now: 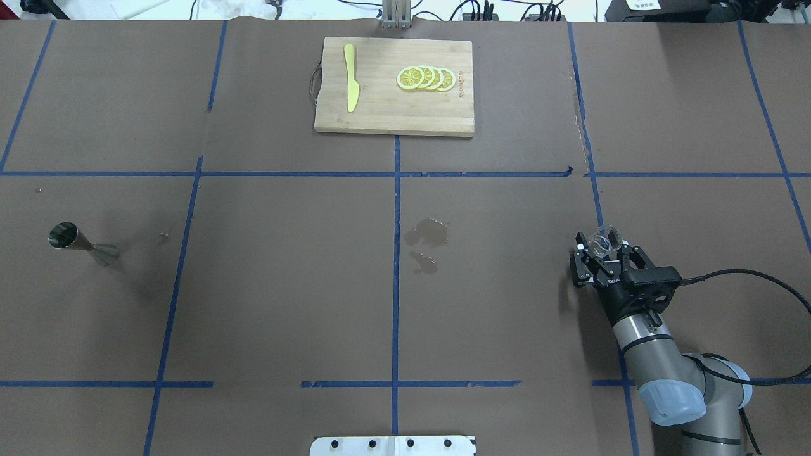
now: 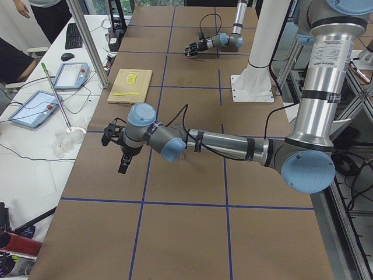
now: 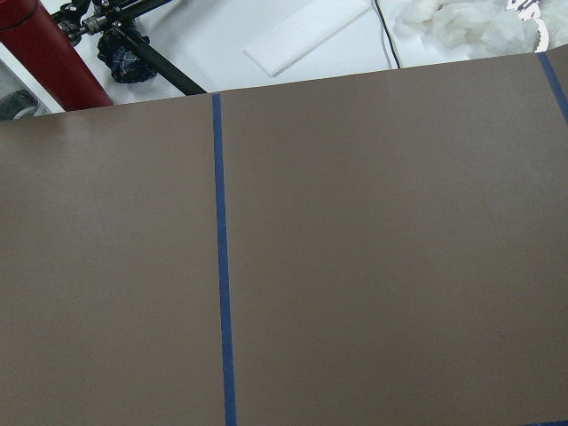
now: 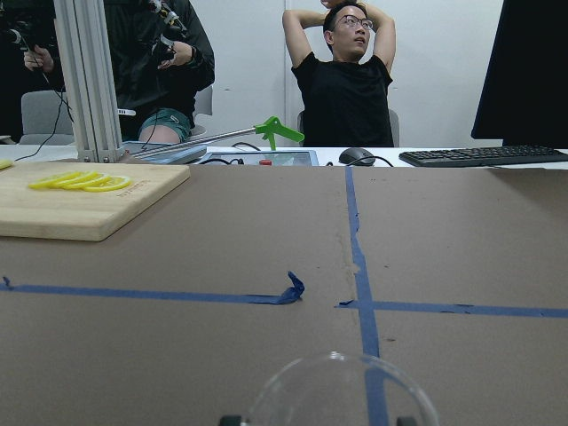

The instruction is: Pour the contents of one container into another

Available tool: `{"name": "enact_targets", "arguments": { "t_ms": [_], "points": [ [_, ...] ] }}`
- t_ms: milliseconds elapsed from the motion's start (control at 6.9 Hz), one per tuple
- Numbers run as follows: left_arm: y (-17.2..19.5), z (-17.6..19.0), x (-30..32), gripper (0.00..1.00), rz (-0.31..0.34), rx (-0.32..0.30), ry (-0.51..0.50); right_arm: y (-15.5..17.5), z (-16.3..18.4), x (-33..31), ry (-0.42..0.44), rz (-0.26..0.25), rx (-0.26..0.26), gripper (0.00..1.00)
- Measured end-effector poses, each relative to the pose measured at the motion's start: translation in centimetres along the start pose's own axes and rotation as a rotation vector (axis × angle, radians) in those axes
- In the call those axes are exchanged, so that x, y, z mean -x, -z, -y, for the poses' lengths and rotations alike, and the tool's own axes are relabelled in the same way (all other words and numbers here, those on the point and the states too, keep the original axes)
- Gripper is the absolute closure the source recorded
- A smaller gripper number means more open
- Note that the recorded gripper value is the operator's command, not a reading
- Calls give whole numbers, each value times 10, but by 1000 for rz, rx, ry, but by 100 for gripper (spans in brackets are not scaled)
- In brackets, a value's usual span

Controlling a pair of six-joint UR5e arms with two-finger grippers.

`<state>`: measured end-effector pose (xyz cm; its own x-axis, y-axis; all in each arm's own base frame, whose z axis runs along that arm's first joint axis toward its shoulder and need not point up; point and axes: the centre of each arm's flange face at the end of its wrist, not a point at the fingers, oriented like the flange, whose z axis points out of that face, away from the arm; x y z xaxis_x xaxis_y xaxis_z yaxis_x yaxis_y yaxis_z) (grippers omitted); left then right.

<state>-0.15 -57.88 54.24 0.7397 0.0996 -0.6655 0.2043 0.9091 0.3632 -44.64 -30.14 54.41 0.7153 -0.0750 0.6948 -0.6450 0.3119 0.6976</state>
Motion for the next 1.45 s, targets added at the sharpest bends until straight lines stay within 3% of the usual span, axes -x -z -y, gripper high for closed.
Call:
{"name": "enact_targets", "arguments": {
  "t_ms": [870,1450],
  "points": [
    [2,1,-2,0,-1,-4,-2,7,1,-1,-17,19,5,0],
    [1,0,-1,0,0,-2,-2,45,13,-21,-46,76,37,0]
  ]
}}
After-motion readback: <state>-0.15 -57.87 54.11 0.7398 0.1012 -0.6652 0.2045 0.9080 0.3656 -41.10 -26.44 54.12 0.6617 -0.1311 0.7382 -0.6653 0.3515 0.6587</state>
